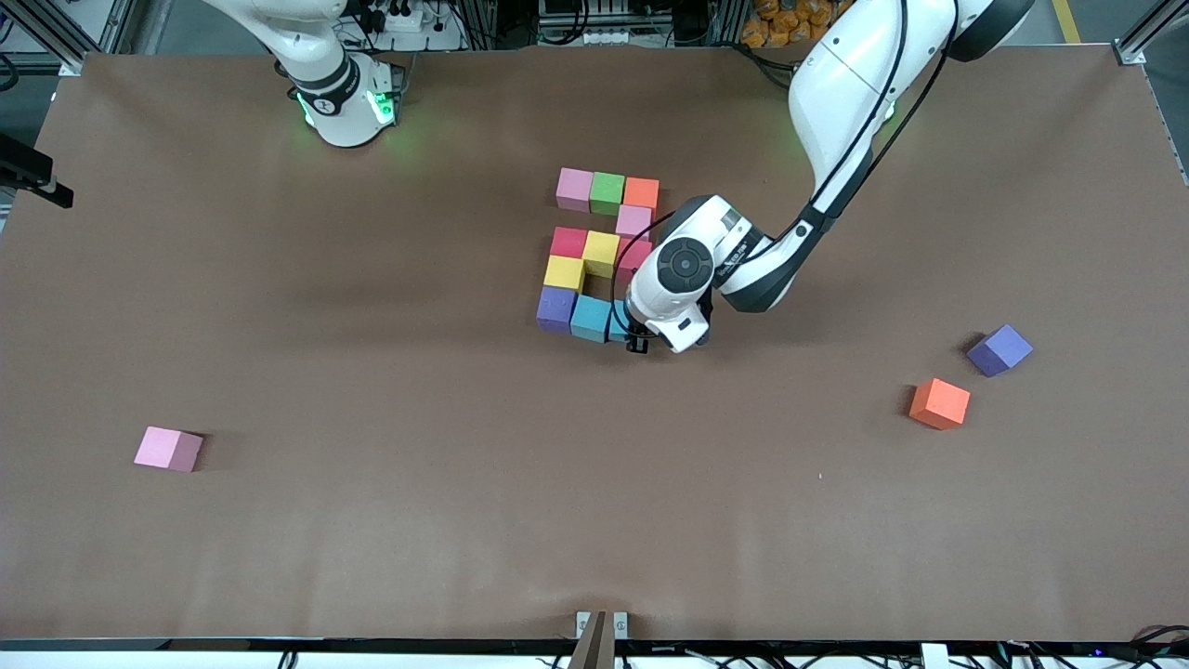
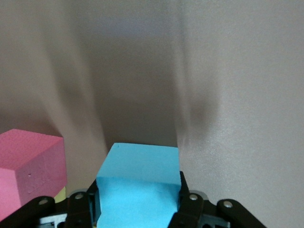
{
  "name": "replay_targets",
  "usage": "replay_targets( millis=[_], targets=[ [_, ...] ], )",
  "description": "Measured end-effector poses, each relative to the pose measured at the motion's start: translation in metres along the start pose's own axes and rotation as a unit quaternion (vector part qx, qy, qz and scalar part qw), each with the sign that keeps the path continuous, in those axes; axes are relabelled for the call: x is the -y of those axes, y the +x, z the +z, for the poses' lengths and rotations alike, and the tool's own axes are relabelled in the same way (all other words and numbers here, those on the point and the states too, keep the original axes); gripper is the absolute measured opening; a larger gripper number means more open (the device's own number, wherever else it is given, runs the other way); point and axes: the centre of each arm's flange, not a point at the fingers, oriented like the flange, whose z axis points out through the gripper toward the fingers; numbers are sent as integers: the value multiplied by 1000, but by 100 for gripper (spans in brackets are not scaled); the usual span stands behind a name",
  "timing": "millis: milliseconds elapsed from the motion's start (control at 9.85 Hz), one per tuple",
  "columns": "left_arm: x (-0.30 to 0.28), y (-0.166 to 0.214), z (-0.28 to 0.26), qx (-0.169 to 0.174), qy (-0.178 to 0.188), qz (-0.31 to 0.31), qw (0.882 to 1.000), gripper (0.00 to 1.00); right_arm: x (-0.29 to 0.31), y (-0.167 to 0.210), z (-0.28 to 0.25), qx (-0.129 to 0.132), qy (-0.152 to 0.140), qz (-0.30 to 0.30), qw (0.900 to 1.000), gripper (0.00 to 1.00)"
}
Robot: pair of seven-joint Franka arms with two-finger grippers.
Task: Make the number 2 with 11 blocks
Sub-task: 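Lower the cyan cube beside the other cyan cube with the left gripper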
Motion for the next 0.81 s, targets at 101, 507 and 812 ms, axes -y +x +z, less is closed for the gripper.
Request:
replay_targets(
  millis=[101,507,812],
  targets=[
    [0,0,0,0,0,0,1000,59,0,0,0,0,0,0,1000,100],
    [-3,-1,-4,2,-5,0,1000,59,0,0,0,0,1,0,1000,100],
    [-4,-2,-5,-7,-13,13,1000,59,1,1,1,0,1,-1,1000,100]
  ],
)
